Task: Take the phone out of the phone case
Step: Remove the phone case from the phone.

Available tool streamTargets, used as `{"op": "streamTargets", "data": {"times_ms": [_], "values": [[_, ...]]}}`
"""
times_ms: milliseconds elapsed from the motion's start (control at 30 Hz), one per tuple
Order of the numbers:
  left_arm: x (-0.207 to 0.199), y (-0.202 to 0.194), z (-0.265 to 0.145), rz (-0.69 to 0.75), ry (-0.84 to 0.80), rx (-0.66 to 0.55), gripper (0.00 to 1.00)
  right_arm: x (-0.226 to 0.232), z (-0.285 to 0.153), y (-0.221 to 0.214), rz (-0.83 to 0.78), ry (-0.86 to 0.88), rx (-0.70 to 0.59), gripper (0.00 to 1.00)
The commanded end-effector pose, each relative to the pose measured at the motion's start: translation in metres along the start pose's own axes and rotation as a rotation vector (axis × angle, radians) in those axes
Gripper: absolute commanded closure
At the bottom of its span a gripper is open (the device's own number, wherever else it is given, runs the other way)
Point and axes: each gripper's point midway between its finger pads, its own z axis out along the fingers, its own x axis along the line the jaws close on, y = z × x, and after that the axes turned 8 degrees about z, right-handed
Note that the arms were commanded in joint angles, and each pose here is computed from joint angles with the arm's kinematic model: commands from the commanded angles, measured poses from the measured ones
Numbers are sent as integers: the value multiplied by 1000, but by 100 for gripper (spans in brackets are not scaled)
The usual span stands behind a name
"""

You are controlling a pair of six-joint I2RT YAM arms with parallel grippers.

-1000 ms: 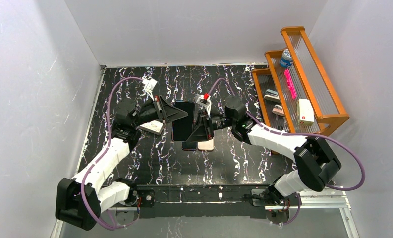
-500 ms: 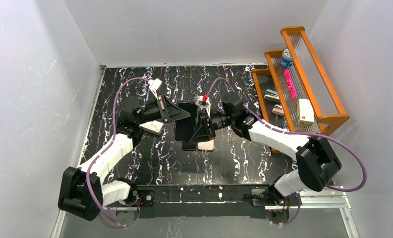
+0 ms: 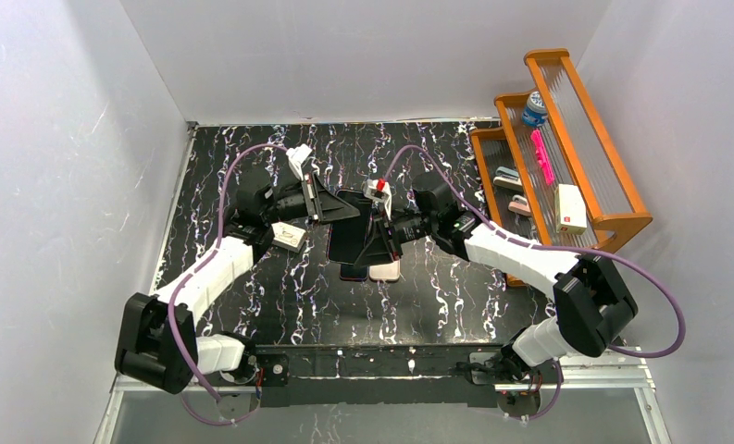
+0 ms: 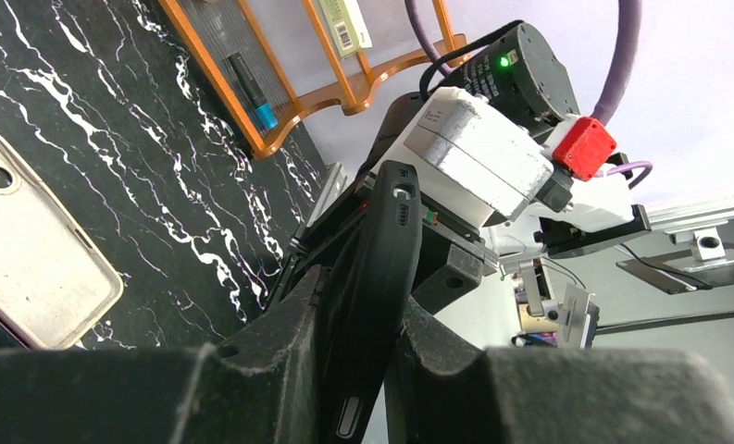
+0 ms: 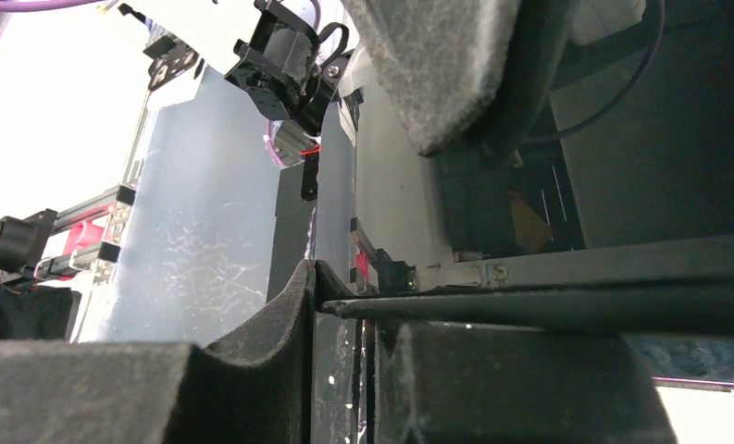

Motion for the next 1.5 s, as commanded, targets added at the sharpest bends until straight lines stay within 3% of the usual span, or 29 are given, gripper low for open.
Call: {"op": "streamTargets", "data": {"times_ms": [0,233,467,833,1067,1233,1367,1467], "values": [[47,16,6,-271,222,-97,100,56,5,46,-506,149,-87,82],[44,16,7,-290,197,-89,100,47,5,42,-520,110,-100,69],[37,14,7,-298,161,-78,100,40,7,33,-564,117,-87,64],[28,12,4,-293,137,-70,100,30,6,50,-676,42,-115,64],[22,15,2,-259,132,-87,100,26,4,59,-658,-19,-156,73],[17,25,-3,-181,130,-162,100,20,-6,42,-504,-93,-189,65],[11,32,-6,-192,102,-230,100,21,-13,30,-360,-124,-248,44],[12,36,-9,-203,111,-274,100,30,-18,32,-266,-120,-326,36]]}}
